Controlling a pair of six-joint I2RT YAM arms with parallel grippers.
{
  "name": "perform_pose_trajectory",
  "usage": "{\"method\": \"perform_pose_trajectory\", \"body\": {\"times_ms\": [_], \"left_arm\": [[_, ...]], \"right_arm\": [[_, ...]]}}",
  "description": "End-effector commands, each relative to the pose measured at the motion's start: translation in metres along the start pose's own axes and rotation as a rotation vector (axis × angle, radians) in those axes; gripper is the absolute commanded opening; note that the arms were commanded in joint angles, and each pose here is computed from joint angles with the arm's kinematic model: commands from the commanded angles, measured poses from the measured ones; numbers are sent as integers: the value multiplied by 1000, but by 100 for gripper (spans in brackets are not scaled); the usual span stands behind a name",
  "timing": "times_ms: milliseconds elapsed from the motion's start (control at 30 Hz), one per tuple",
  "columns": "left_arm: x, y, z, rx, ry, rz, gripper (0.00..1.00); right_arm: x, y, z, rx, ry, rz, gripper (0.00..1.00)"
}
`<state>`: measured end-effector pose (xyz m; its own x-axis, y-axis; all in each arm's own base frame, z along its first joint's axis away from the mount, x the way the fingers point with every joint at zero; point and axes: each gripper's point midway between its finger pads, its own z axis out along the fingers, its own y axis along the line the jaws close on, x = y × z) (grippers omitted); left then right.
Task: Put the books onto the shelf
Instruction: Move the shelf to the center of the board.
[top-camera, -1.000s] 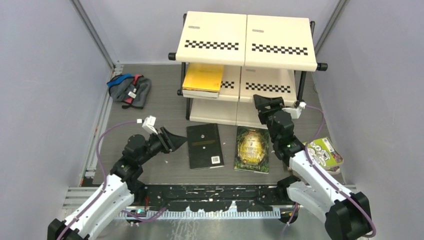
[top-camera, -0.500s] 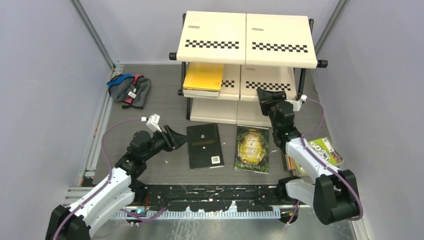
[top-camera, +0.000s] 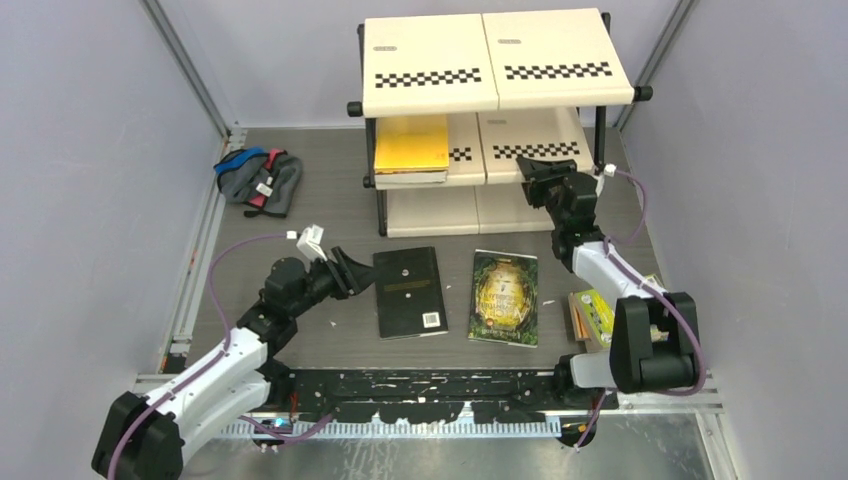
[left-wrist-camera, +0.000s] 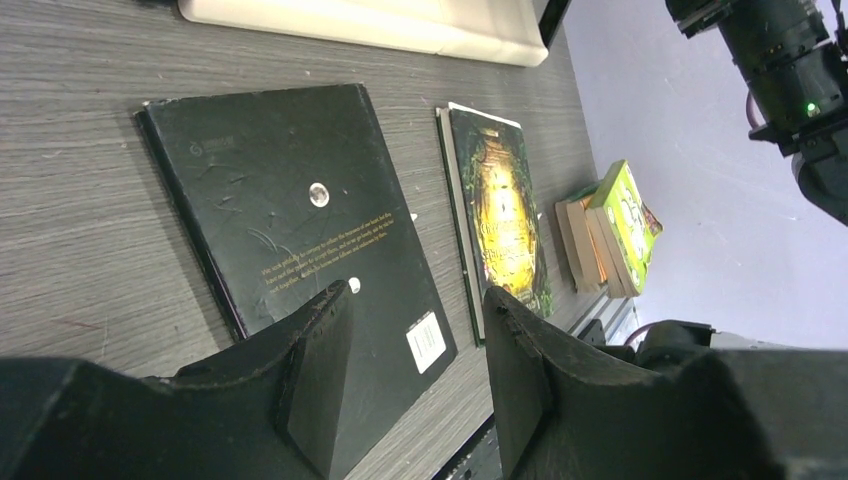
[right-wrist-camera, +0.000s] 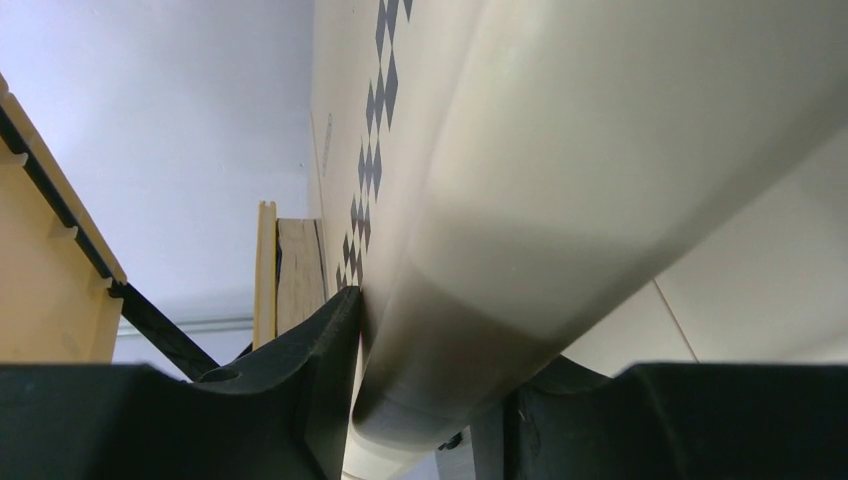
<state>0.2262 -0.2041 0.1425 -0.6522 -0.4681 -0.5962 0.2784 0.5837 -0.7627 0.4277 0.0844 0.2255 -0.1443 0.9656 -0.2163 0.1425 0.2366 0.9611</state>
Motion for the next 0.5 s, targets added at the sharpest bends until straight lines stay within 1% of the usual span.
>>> {"method": "perform_pose_trajectory", "body": {"times_ms": [0,200,467], "left_arm": [[-21,-24,2,83,-62,37,52],[-22,-23,4,79,-63,41,51],[-21,-21,1,62,-61,53,52]], "right_arm": [[14,17,16,-50,96,-93,39],[25,19,38,-65,152,-54,40],[45,22,57,-68,203,-69,46]]}}
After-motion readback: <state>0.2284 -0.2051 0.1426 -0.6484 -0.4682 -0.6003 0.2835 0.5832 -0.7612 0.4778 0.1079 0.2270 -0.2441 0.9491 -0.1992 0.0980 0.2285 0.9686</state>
